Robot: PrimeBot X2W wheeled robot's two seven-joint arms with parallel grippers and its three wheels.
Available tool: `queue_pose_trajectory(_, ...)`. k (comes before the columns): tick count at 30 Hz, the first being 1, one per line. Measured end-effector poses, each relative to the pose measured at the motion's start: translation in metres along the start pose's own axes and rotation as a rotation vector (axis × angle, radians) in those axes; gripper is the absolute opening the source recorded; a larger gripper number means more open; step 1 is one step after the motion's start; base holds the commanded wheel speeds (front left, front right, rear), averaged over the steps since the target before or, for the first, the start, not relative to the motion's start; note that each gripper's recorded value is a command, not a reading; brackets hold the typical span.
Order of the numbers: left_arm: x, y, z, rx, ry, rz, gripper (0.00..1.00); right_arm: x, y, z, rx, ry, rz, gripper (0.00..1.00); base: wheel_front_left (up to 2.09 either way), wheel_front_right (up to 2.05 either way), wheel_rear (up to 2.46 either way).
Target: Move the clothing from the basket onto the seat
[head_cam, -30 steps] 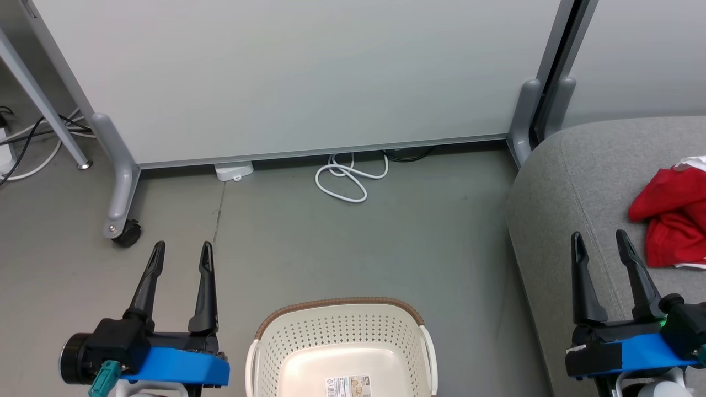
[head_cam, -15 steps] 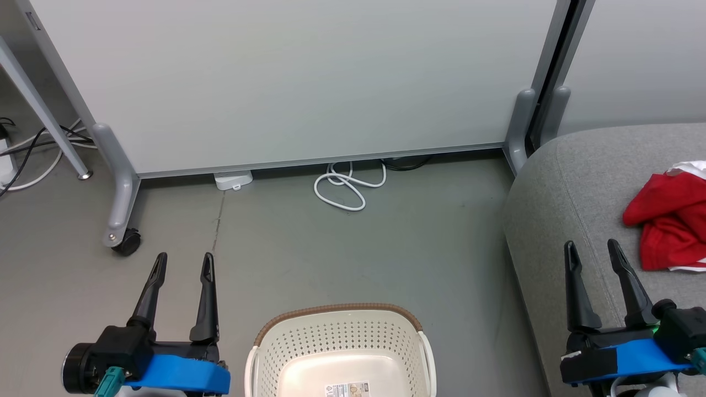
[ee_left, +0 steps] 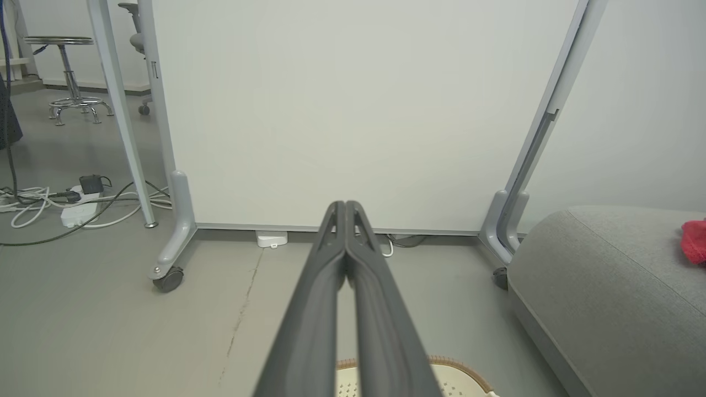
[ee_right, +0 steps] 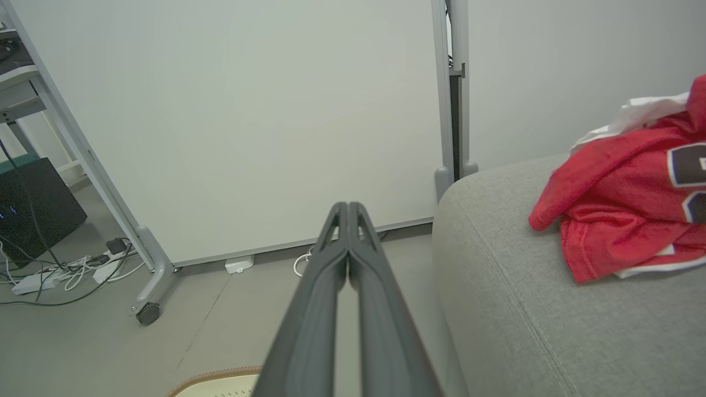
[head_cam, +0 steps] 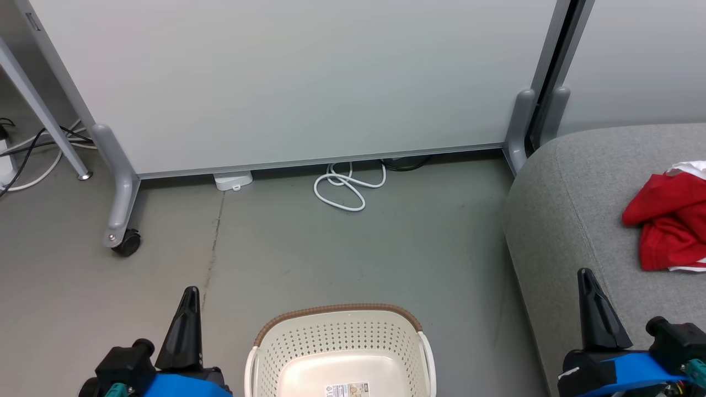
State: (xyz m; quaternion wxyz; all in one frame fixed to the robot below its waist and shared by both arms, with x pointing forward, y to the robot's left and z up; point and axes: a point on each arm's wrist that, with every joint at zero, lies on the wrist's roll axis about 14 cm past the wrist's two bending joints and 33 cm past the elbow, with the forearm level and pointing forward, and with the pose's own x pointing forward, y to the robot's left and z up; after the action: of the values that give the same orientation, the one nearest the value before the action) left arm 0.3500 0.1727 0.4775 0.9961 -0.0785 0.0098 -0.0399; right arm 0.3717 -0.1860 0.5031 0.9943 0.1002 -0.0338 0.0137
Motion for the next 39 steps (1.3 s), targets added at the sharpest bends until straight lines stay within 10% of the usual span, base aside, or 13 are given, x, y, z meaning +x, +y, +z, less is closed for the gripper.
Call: queue_pose_trajectory(39, 0.013, 0.024, 0.005, -0.633, 0.003, 0.124, 0.0, 0.003, -0.016, -0.009, 0.615, 0.053, -0.114, 0.0, 0.0, 0.0, 0.0)
